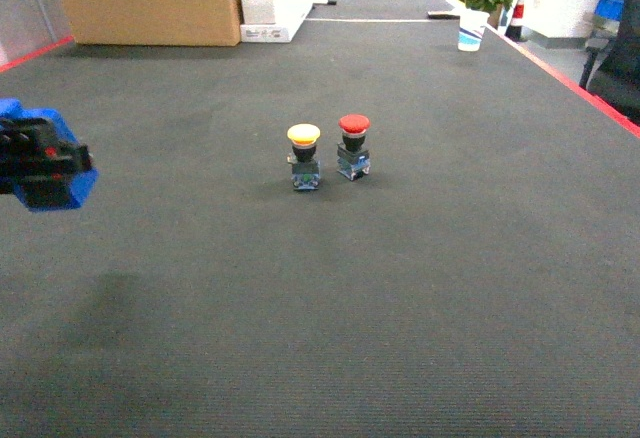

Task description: Pick blue part to blue bin on bottom shelf

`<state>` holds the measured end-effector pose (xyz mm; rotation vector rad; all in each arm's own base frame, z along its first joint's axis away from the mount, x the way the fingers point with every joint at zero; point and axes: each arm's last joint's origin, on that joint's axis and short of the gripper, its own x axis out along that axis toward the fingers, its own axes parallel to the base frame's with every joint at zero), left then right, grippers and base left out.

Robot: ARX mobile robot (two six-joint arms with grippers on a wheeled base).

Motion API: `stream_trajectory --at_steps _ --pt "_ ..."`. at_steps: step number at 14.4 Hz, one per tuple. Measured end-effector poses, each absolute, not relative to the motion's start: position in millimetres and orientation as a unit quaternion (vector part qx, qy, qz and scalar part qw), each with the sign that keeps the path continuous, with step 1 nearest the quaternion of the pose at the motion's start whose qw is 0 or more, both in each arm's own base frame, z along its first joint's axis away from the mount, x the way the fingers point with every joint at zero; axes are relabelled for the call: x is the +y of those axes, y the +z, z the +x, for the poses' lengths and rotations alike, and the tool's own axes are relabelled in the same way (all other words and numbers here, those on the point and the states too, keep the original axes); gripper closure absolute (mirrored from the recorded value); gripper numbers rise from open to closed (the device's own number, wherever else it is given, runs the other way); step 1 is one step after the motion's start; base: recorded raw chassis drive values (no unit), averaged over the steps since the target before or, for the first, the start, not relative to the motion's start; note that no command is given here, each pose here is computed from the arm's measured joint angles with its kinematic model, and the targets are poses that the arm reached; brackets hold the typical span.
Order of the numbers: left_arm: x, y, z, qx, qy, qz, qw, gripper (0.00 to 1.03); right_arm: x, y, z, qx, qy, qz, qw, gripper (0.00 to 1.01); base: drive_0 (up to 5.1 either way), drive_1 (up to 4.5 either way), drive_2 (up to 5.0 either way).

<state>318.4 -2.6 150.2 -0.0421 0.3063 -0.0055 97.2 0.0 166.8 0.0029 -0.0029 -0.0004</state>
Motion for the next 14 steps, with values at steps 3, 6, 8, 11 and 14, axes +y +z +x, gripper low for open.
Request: stream_trajectory --at_steps 3,6,8,11,14 --pt "3 194 269 0.091 -0.007 -0.014 0.996 0.58 0 167 97 -0.001 0.0 0.001 1.0 0.03 0.0 0.0 0.0" --pt "0 221 202 0.052 -0.006 -0.012 0.999 0.58 0 167 97 -0.001 0.0 0.001 1.0 0.03 0.0 0.0 0.0" --pt "-4 229 158 0.036 -0.003 -0.014 0.999 0.58 0 167 97 -0.001 0.0 0.001 1.0 0.03 0.0 0.0 0.0" --pt "-2 240 97 -0.02 0.006 -0.028 0.999 0.58 0 167 97 -0.001 0.0 0.001 1.0 0.03 0.0 0.0 0.0" --pt "6 235 98 -0.014 0.039 -0.028 0.999 0.58 0 167 97 -0.001 0.0 0.001 1.0 0.03 0.0 0.0 0.0"
